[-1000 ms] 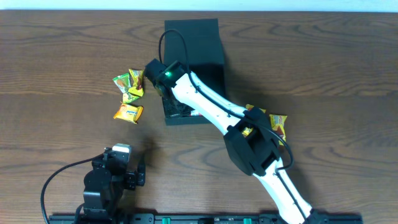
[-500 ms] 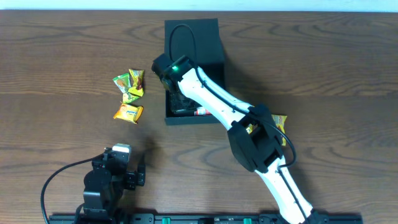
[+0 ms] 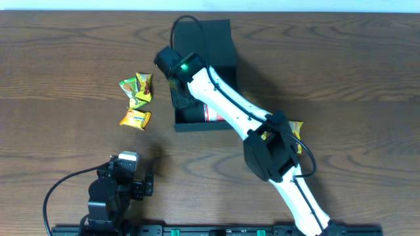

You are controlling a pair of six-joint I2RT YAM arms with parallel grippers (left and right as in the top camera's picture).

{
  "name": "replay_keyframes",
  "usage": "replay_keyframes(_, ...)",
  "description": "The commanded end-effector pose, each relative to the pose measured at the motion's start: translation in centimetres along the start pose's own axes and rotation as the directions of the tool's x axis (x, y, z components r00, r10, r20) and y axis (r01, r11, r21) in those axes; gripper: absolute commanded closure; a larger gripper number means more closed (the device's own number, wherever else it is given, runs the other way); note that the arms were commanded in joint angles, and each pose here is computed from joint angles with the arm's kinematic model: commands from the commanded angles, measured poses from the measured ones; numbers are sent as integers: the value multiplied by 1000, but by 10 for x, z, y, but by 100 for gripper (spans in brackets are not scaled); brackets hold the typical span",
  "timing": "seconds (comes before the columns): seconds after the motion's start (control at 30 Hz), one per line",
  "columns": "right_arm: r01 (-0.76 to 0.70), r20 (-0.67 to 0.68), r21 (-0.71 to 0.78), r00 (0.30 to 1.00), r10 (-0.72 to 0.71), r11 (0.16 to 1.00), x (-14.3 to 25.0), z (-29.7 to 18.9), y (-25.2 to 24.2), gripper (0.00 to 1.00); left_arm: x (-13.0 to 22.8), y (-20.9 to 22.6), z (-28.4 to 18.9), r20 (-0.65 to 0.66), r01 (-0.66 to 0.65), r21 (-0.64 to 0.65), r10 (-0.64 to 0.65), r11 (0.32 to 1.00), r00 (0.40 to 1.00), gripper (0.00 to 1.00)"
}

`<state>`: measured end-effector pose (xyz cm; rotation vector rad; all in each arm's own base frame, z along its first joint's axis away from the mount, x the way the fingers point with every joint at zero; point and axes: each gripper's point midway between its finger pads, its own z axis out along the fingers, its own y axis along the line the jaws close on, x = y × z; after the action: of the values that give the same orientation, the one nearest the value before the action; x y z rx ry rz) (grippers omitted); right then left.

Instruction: Pack container

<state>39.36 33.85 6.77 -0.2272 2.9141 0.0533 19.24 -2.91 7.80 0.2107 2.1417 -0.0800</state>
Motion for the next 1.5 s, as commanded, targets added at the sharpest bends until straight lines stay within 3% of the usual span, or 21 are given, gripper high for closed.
replay_keyframes(0.0, 2, 97, 30, 995, -5, 1000, -33, -17, -18, 98, 1, -3, 1, 1, -8, 16, 8, 1000, 1000, 5)
replay_keyframes(0.4, -81, 75, 108, 994, 73, 991, -58, -10, -99, 98, 1, -3, 1, 1, -8, 16, 8, 1000, 1000, 4)
replay_keyframes(0.87, -50, -53, 136, 997, 57, 990, -15, 46, -102, 98, 1, -3, 1, 1, -8, 16, 8, 1000, 1000, 5)
replay_keyframes(1.47, -40, -191, 179, 979, 75, 983, 24, 43, -105, 98, 1, -3, 1, 1, -8, 16, 8, 1000, 1000, 5)
